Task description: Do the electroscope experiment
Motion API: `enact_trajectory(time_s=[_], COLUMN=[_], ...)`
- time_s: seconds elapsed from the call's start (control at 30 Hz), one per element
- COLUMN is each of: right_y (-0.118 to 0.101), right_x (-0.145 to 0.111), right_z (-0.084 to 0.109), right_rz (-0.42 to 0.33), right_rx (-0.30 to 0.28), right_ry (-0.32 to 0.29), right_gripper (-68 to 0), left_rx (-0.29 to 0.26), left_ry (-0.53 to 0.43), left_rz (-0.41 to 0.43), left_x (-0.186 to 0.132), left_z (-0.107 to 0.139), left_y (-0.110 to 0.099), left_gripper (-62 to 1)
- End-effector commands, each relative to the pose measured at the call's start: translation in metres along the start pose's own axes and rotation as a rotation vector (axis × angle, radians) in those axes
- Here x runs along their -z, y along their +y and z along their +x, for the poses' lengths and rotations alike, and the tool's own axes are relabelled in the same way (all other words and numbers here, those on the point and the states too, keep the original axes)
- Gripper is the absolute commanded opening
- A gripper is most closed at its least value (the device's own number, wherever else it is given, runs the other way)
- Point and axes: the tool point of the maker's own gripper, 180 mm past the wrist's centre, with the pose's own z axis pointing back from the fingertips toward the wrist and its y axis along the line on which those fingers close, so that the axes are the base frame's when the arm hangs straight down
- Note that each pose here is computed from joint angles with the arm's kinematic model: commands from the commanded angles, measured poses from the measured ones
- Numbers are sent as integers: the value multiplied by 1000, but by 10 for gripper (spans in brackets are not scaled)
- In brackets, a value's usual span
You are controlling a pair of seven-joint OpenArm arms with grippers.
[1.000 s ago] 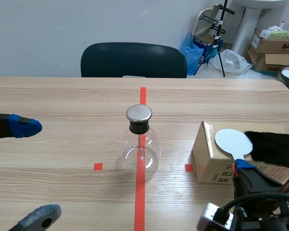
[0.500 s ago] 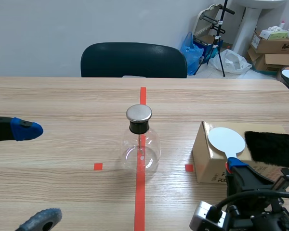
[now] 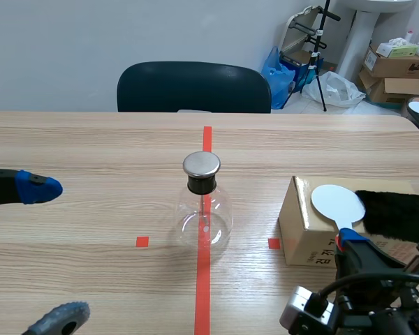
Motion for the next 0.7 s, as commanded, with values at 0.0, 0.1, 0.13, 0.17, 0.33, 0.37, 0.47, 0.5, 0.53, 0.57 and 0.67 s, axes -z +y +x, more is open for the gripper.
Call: enact_trajectory(time_s=[0.0,0.1,0.13,0.17,0.33,0.37,0.47,0.5,0.53,0.57,0.67], right_y=[-12,-12,-12,-12,-13,-13,-13,-13,-13,-13,-13], right_x=[0,0,0,0,0,0,0,0,0,0,0], right_z=[-2,-2,-2,-2,-4,-4,-4,-4,-4,-4,-4], right_rz=[-63,-64,-64,-64,-66,-67,-67,-67,-67,-67,-67], right_rx=[-13,-13,-13,-12,-1,-1,-1,-1,-1,0,0], right_ry=[2,2,2,2,13,13,13,13,13,13,13], right_gripper=[-558,-441,-396,-348,-125,-86,2,4,4,4,4], left_rx=[-12,-12,-12,-12,-12,-12,-12,-12,-12,-12,-12], left_ry=[-26,-26,-26,-26,-26,-26,-26,-26,-26,-26,-26], left_rz=[2,2,2,2,2,2,2,2,2,2,2], left_x=[1,1,1,1,1,1,1,1,1,1,1], left_z=[5,5,5,5,5,5,5,5,5,5,5], left_y=[-1,-1,-1,-1,-1,-1,-1,-1,-1,-1,-1], left_gripper=[14,14,14,14,14,14,14,14,14,14,14])
